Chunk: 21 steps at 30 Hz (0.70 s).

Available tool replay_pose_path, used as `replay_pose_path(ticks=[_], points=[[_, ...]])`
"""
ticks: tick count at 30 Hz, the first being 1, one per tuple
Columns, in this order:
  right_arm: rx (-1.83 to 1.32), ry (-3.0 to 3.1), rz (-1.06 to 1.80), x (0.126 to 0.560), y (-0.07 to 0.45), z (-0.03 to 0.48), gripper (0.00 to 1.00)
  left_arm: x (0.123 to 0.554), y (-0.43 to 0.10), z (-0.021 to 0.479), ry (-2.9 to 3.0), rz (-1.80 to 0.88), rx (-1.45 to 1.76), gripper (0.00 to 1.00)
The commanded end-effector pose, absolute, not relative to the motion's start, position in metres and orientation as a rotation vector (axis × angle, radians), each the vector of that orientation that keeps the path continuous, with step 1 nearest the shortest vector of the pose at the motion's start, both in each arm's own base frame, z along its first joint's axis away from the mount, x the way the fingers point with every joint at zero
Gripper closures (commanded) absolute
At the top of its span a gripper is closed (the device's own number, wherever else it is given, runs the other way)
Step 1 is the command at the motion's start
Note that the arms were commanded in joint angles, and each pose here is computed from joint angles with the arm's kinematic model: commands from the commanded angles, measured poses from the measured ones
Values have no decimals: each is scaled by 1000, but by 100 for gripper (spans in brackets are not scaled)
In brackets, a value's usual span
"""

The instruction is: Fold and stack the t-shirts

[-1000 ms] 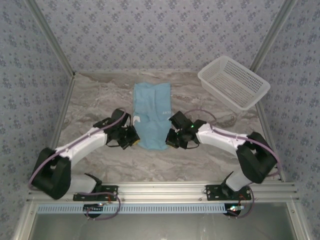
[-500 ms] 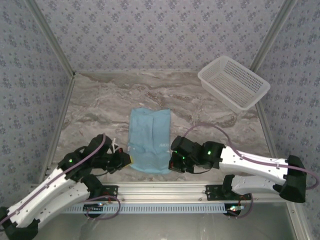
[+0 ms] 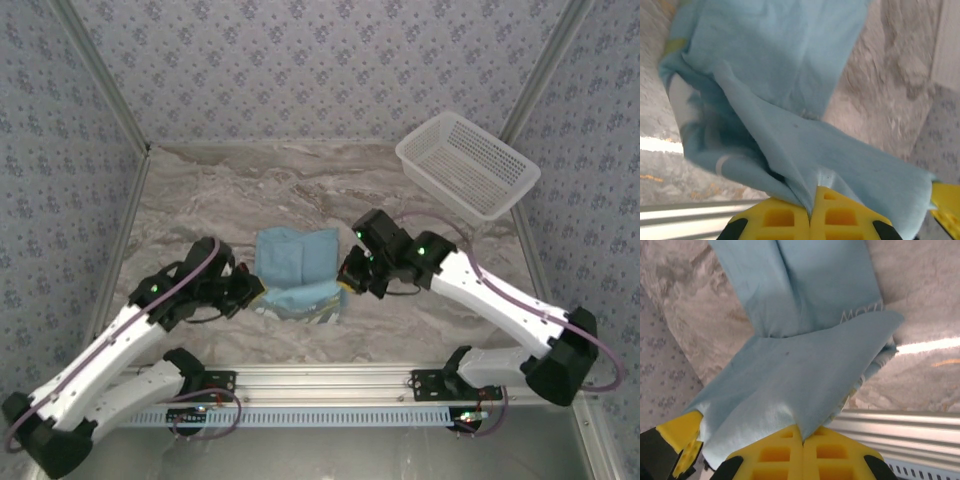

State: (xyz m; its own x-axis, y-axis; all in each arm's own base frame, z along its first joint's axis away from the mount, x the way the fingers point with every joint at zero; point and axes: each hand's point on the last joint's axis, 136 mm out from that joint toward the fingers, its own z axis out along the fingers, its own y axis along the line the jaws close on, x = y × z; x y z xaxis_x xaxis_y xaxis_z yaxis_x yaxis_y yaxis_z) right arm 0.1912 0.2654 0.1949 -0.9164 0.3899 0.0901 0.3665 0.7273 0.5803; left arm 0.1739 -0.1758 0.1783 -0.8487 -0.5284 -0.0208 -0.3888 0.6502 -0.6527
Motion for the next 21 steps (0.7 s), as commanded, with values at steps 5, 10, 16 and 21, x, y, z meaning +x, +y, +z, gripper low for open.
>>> replay_pose_path(ticks=[5, 10, 16, 21], points=[[704, 2901, 1141, 283, 284, 167, 100, 264, -175, 178, 2591, -1015, -1208, 97], [840, 2904, 1219, 359, 291, 116, 84, 340, -178, 144, 2628, -998, -1226, 72], [749, 2865, 999, 418, 267, 106, 49, 399, -163, 141, 2599, -923, -1080, 52], [583, 2831, 835, 393, 252, 130, 44, 341, -150, 155, 2639, -789, -957, 52]])
